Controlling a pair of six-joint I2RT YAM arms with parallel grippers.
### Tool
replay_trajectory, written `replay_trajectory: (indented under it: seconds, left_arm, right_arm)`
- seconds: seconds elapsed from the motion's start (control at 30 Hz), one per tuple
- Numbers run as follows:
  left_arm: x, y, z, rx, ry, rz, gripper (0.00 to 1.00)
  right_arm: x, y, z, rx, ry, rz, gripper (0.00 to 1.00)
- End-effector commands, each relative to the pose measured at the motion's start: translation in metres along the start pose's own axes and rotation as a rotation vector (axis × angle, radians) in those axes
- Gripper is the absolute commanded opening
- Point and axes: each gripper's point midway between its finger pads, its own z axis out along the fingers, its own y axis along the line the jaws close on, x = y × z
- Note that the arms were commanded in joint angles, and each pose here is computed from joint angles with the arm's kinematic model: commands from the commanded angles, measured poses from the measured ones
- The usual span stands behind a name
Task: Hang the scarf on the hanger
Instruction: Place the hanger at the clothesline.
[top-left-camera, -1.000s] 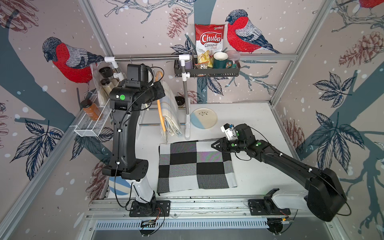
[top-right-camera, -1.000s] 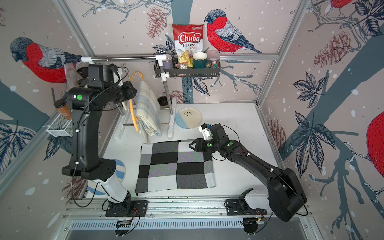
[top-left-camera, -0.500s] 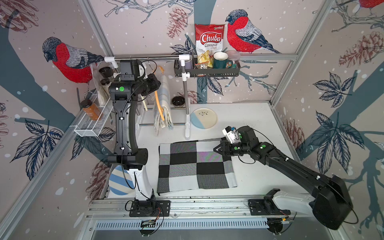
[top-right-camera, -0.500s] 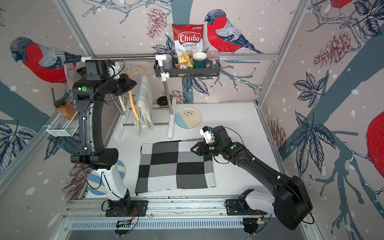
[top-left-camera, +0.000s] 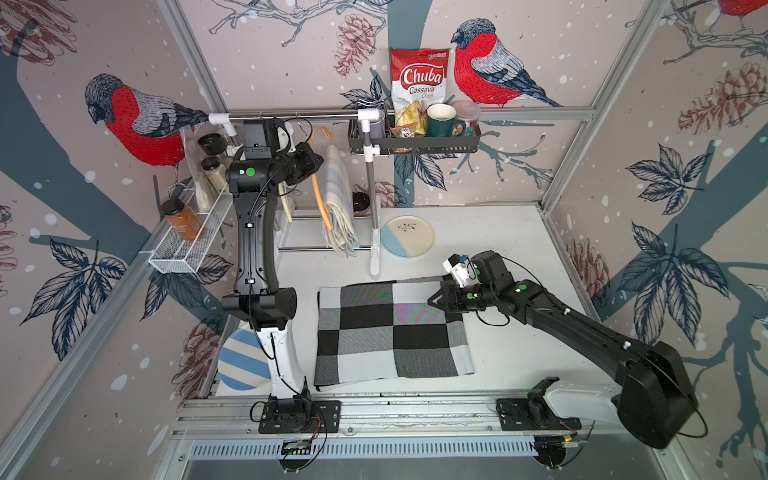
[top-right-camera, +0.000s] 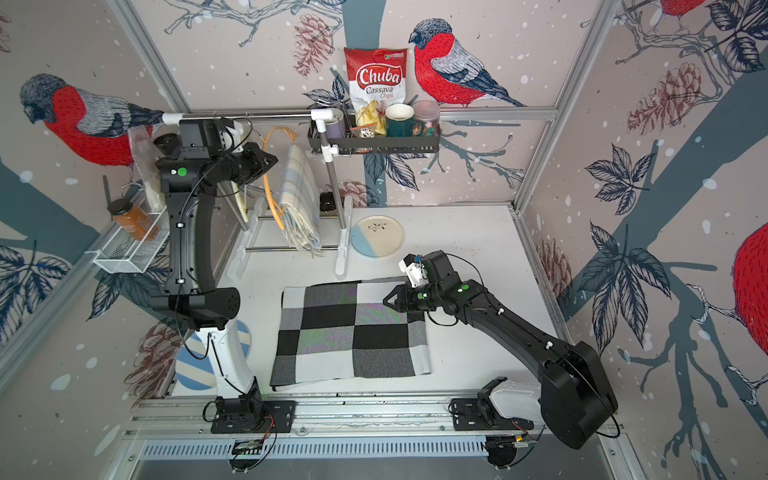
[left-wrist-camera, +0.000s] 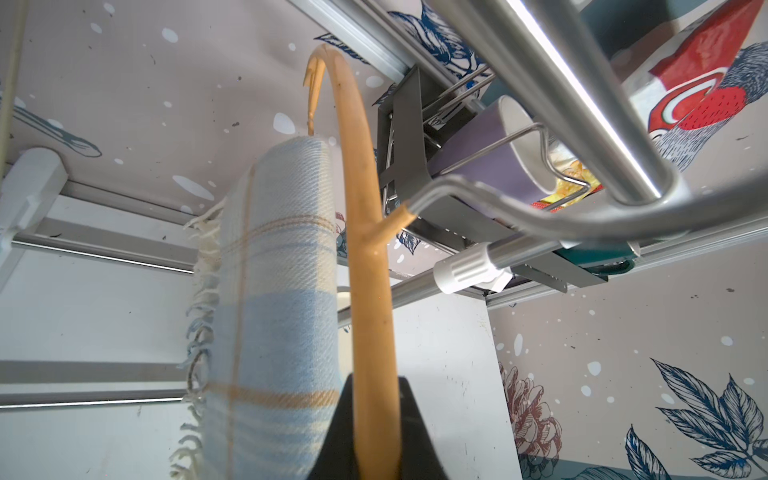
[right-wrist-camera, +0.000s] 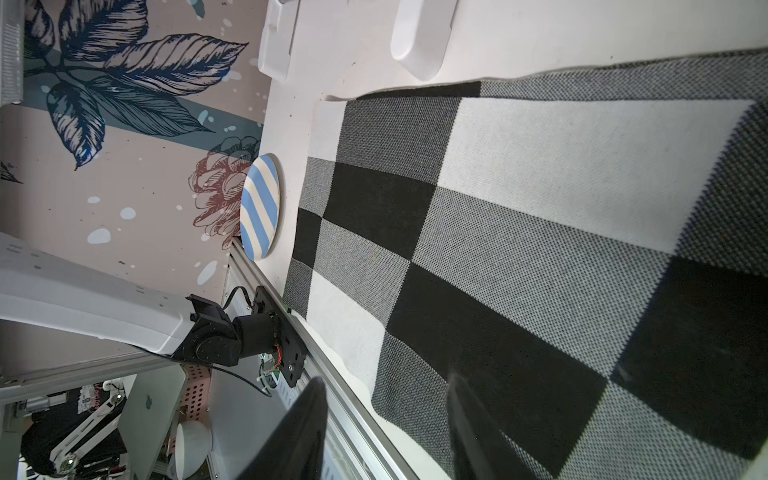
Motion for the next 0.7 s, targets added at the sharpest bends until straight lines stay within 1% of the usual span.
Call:
replay_trajectory:
  seconds: [0.0, 0.2, 0.33, 0.43, 0.53, 0.67]
  left_arm:
    - [-0.025, -0.023, -0.005, 0.097, -0.095, 0.059, 0.0]
    - [-0.029, -0.012, 0.017, 0.1, -0.092, 0.039, 0.0]
    - [-0.037, -0.01, 0.027, 0.125, -0.113, 0.024, 0.0]
    - [-0.039, -0.004, 0.037, 0.118, -0.121, 0.014, 0.0]
    - [-0.035, 0.004, 0.046, 0.108, -0.105, 0.002, 0.0]
    - [-0.022, 0.022, 0.065, 0.078, -0.054, -0.013, 0.0]
  right_arm:
    - [0.001, 0.0, 0.003, -0.015, 0.006, -0.011, 0.47]
    - [0.0, -0.002, 0.01, -0.016, 0.024, -0.003, 0.47]
    - [-0.002, -0.001, 0.012, -0.016, 0.049, 0.0, 0.47]
    - [-0.005, 0.0, 0.014, -0.019, 0.062, -0.001, 0.46]
    - [-0.005, -0.001, 0.016, -0.016, 0.072, 0.011, 0.46]
    - [-0.006, 0.0, 0.018, -0.021, 0.068, 0.015, 0.45]
